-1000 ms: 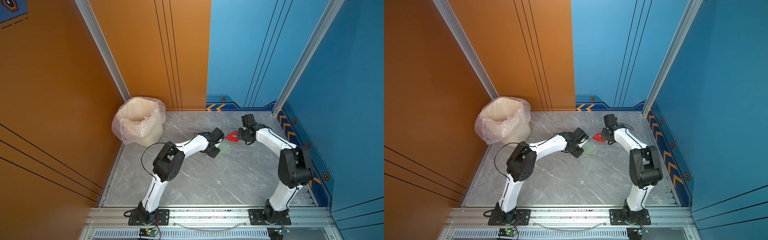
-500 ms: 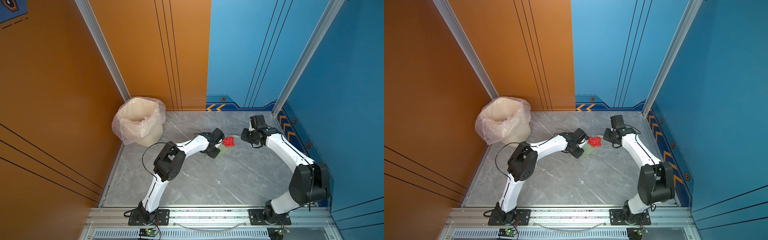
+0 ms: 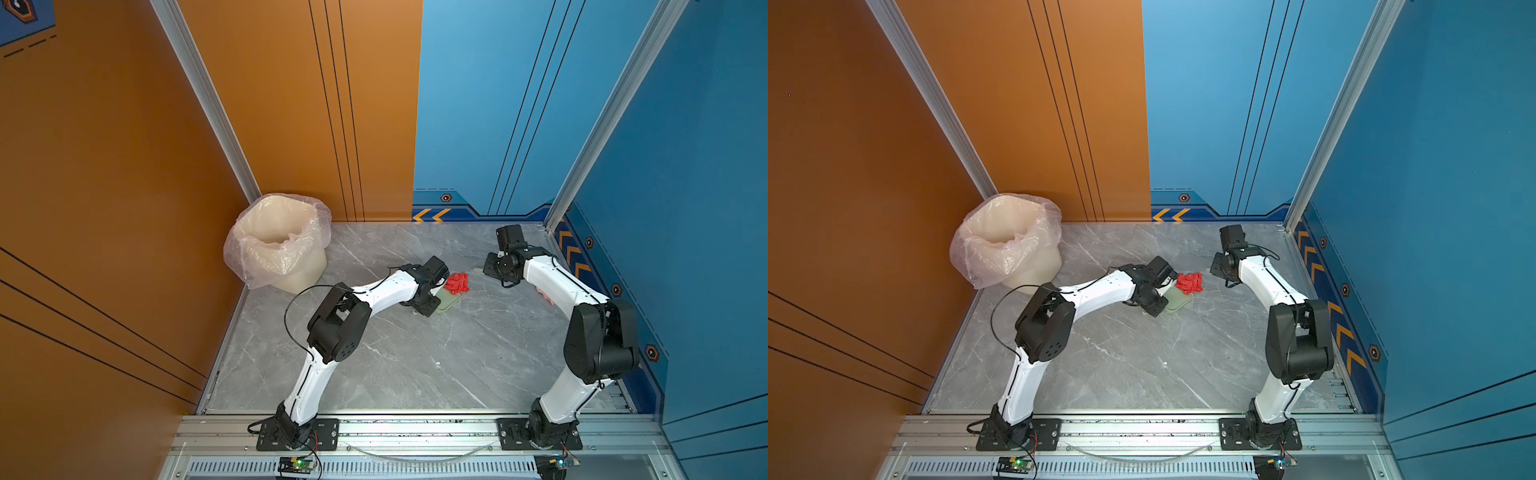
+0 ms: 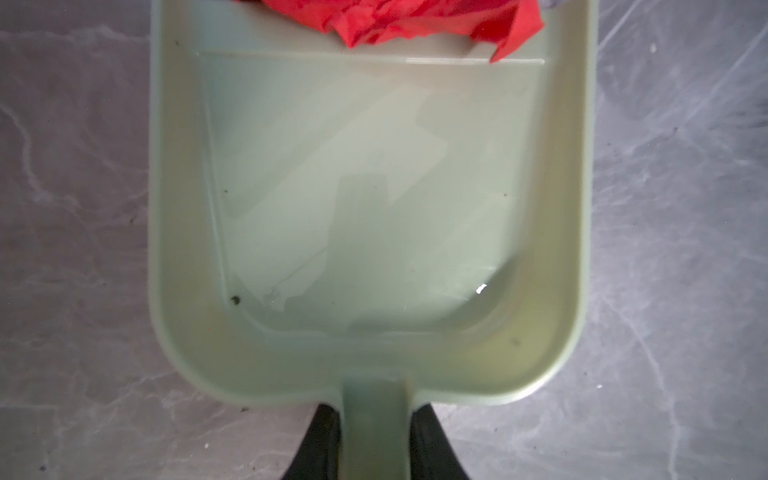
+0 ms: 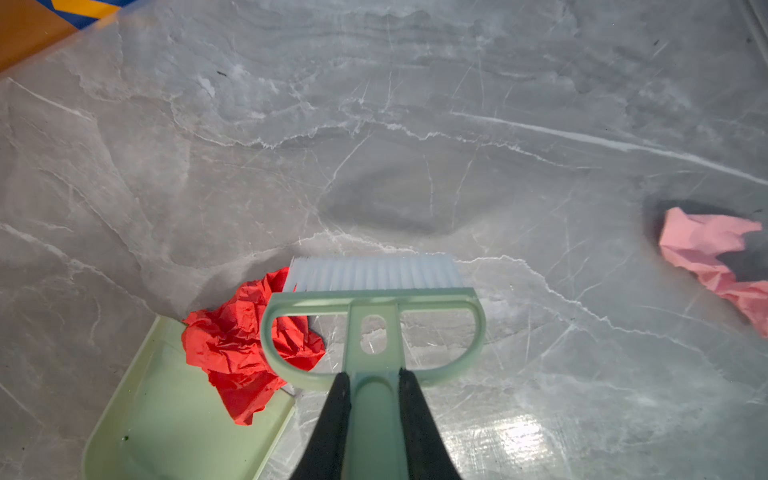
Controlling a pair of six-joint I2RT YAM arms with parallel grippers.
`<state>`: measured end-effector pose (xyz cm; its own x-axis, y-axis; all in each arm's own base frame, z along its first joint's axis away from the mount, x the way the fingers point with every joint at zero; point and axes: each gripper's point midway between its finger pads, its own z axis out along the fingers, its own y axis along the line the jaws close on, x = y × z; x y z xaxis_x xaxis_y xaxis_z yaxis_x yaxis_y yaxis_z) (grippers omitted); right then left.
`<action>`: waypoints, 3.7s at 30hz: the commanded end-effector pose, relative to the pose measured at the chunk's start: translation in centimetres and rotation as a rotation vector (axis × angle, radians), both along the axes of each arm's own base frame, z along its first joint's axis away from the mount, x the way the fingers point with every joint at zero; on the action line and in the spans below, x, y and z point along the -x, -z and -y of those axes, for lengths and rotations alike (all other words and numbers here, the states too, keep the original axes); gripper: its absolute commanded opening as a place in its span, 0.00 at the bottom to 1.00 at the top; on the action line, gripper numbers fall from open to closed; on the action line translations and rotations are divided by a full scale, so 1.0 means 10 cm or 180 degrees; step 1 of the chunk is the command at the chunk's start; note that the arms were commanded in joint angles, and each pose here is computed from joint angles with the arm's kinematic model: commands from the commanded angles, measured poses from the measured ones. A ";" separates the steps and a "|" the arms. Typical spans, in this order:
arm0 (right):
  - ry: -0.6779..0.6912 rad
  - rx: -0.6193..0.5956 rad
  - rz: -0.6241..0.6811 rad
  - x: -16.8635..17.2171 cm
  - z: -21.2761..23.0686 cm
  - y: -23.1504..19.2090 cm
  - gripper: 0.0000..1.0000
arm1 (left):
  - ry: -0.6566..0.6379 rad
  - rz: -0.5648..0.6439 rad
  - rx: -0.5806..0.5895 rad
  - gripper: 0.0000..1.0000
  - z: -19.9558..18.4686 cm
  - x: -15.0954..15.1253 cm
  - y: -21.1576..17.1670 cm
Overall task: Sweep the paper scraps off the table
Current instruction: 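Sweep the red scrap into the dustpan with the right brush, then lift the loaded dustpan toward the bin while the right brush draws back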
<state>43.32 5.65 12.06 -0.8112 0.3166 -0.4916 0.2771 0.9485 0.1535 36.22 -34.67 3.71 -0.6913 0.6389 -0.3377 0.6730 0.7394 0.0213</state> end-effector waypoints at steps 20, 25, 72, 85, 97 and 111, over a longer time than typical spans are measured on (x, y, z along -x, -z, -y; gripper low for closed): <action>-0.0762 0.0145 -0.0380 0.79 -0.60 0.12 0.00 | -0.0037 -0.0080 0.0038 0.00 0.05 0.01 -0.01; -0.0737 0.0238 -0.0308 0.82 -0.52 -0.02 0.00 | -0.0072 -0.0085 0.0036 0.00 0.04 0.00 0.01; 0.0469 -0.0293 0.0404 1.12 0.62 -0.71 0.00 | -0.0150 0.0873 0.0302 0.00 -0.34 -0.10 -1.75; 0.0346 -0.0514 0.0373 1.00 0.49 -0.59 0.00 | -0.0423 0.1037 0.0609 0.00 -0.75 -0.18 -2.44; 0.0244 -0.0645 0.0363 0.92 0.39 -0.55 0.00 | -0.0804 0.1049 0.0873 0.00 -1.19 -0.19 -2.80; 0.0191 -0.0763 0.0302 0.88 0.25 -0.41 0.00 | -0.1555 0.1068 0.1194 0.00 -1.98 -0.27 -3.05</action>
<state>34.16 2.40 16.29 -0.7422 0.4747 -0.4730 0.3169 0.8706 0.3764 39.70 -15.55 34.30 -0.6628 0.1300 -0.7374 0.2844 0.9547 -0.0874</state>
